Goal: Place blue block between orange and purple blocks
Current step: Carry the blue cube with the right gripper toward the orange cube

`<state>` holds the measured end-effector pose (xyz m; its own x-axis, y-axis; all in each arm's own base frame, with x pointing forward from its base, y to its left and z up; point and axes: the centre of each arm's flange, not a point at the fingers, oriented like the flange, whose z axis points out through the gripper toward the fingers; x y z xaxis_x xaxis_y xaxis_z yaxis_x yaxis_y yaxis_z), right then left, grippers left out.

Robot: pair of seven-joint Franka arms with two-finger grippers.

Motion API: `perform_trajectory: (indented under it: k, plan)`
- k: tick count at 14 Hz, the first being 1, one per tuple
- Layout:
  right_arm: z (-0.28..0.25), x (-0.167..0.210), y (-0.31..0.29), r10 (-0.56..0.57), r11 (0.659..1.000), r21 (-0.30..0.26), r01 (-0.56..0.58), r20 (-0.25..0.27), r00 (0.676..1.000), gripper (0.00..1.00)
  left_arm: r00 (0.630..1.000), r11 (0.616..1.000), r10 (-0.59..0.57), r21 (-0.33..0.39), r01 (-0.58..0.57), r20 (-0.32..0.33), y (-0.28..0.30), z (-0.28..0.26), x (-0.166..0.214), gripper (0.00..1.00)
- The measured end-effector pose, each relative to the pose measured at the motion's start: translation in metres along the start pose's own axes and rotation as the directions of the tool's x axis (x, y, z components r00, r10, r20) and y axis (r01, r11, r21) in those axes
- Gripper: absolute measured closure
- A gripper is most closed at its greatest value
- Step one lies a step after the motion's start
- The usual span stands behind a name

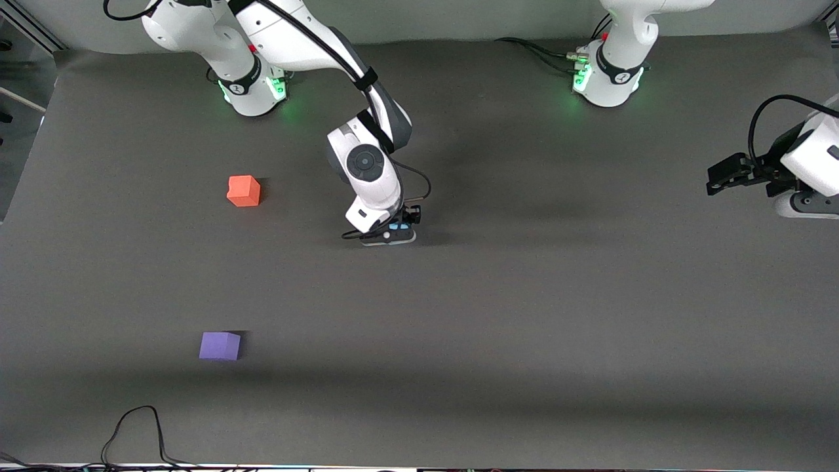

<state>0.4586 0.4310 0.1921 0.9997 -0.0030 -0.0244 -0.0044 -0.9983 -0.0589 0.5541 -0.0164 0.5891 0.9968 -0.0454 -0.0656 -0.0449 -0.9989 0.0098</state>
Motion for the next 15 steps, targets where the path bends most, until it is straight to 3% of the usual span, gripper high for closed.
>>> perform_trajectory:
  k: [2,4,8,11,15]
  plan:
    - [-0.016,0.005,-0.008,0.022,1.0,0.015,-0.022,-0.003,1.0,0.44,1.0,1.0,0.0,0.0,0.0,-0.001,0.0,0.0,0.0,0.0]
    - [-0.053,0.015,-0.012,0.033,0.999,0.015,-0.034,0.027,0.999,0.44,1.0,1.0,0.0,0.0,0.0,-0.002,0.0,0.0,0.0,0.0]
    - [-0.209,0.058,0.01,0.076,0.997,-0.007,-0.075,0.108,0.991,0.44,1.0,1.0,0.0,0.0,0.0,-0.003,0.0,0.0,0.0,0.0]
    - [-0.327,0.069,0.027,0.081,0.997,0.01,-0.083,0.089,0.993,0.44,1.0,1.0,0.0,0.0,0.0,-0.003,0.0,0.0,0.0,0.0]
    - [-0.38,0.079,0.061,0.063,0.998,0.006,-0.063,0.069,0.996,0.44,1.0,1.0,0.0,0.0,0.0,-0.003,0.0,0.0,0.0,0.0]
